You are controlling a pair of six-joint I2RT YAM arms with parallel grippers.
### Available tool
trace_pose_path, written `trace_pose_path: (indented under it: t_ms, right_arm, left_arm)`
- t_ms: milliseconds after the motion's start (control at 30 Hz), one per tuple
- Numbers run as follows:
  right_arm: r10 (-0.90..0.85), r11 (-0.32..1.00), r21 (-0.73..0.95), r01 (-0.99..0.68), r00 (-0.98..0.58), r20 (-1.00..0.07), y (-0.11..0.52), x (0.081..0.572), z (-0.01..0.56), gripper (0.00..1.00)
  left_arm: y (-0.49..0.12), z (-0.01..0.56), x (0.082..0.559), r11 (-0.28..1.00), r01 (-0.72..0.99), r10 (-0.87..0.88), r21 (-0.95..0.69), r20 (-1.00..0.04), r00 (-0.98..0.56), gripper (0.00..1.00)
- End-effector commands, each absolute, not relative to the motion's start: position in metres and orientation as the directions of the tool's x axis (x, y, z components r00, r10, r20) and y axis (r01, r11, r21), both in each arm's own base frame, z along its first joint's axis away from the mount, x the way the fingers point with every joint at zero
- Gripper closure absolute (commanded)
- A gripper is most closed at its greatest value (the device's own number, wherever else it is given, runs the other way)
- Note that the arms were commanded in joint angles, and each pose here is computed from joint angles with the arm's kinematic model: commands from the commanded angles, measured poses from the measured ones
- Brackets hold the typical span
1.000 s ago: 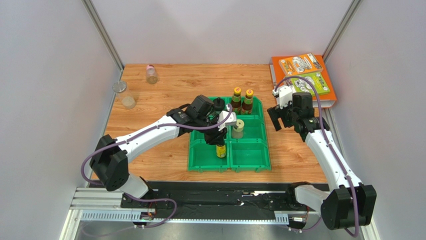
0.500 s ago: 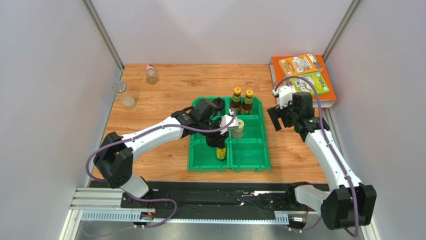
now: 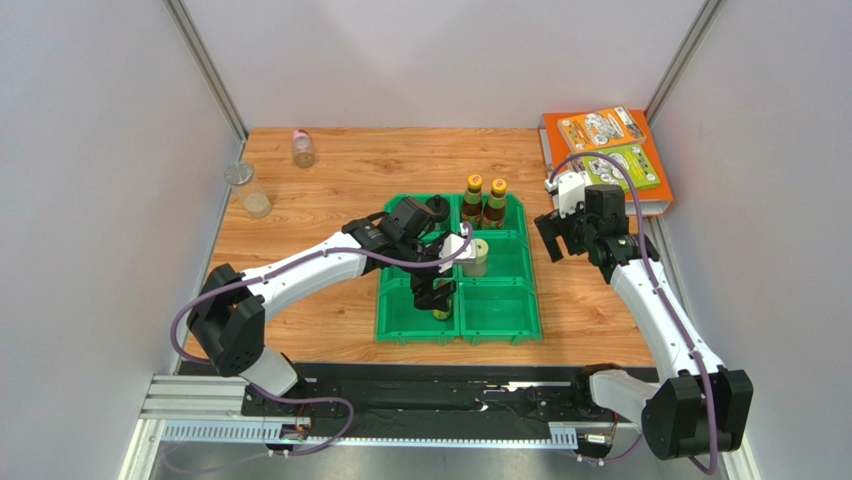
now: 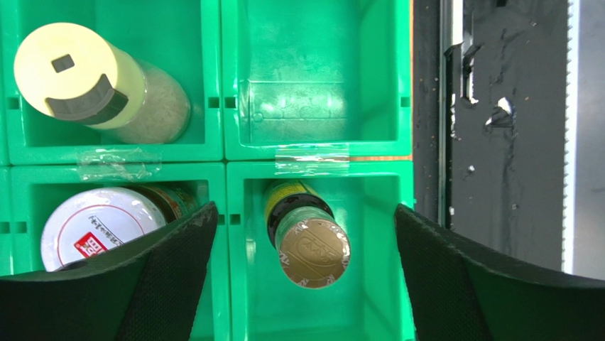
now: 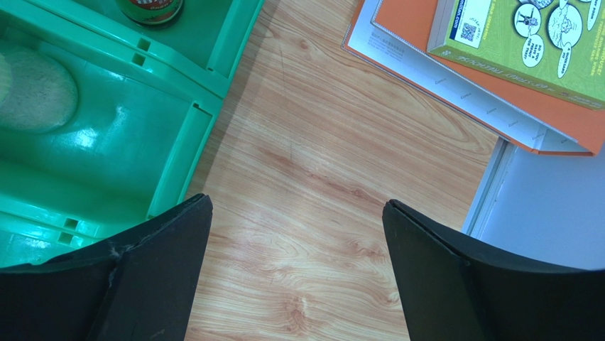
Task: Organize the condiment bottles
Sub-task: Place the bottle in the storage box, then pick up the bottle from the corner of the board.
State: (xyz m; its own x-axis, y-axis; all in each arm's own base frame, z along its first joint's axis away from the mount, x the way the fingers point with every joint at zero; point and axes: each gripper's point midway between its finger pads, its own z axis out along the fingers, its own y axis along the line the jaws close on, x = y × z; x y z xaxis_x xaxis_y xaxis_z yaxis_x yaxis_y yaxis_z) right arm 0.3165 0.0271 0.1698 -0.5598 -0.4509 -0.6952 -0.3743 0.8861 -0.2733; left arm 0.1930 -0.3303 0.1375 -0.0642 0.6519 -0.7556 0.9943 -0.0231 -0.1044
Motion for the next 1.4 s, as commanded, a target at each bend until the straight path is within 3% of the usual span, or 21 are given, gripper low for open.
trace_pose_path:
  t_ms: [0,200,300,467,567,800,1033,1367]
  right_arm:
    - [-0.462,0.881,-0.313,-0.355,-0.498,-0.734,0.027,0.327,0.194,0.07]
    - [-0.462,0.88,-0.311,-0.359,-0.499,-0.733,0.027,0.327,0.193,0.07]
    - [-0.462,0.88,-0.31,-0.36,-0.496,-0.735,0.028,0.327,0.194,0.07]
    - [-0.461,0.88,-0.305,-0.365,-0.493,-0.738,0.029,0.326,0.195,0.07]
    - [-0.461,0.879,-0.302,-0.37,-0.492,-0.739,0.03,0.326,0.194,0.07]
    - [-0.463,0.876,-0.293,-0.384,-0.492,-0.738,0.033,0.326,0.192,0.07]
    - [-0.462,0.874,-0.281,-0.397,-0.497,-0.735,0.035,0.326,0.189,0.07]
    - [-0.456,0.874,-0.263,-0.409,-0.501,-0.736,0.039,0.325,0.187,0.07]
  left_arm:
    - [-0.335,0.176,0.193,-0.079,0.997,0.599,-0.017,-0.8,0.034,0.01]
    - [-0.311,0.235,0.207,0.03,0.99,0.55,0.134,-0.83,0.095,0.01]
    - [-0.282,0.249,0.226,0.162,0.971,0.567,0.173,-0.822,0.052,0.01]
    - [-0.2,0.24,0.271,0.48,0.838,0.633,0.258,-0.764,-0.127,0.01]
    - [-0.153,0.228,0.275,0.602,0.757,0.633,0.254,-0.73,-0.258,0.01]
    - [-0.033,0.214,0.273,0.864,0.456,0.45,0.213,-0.732,-0.511,0.01]
    - [0.035,0.2,0.245,0.958,0.24,0.276,0.158,-0.74,-0.614,0.0]
    - [0.067,0.16,0.221,0.985,0.16,0.152,0.057,-0.718,-0.68,0.0]
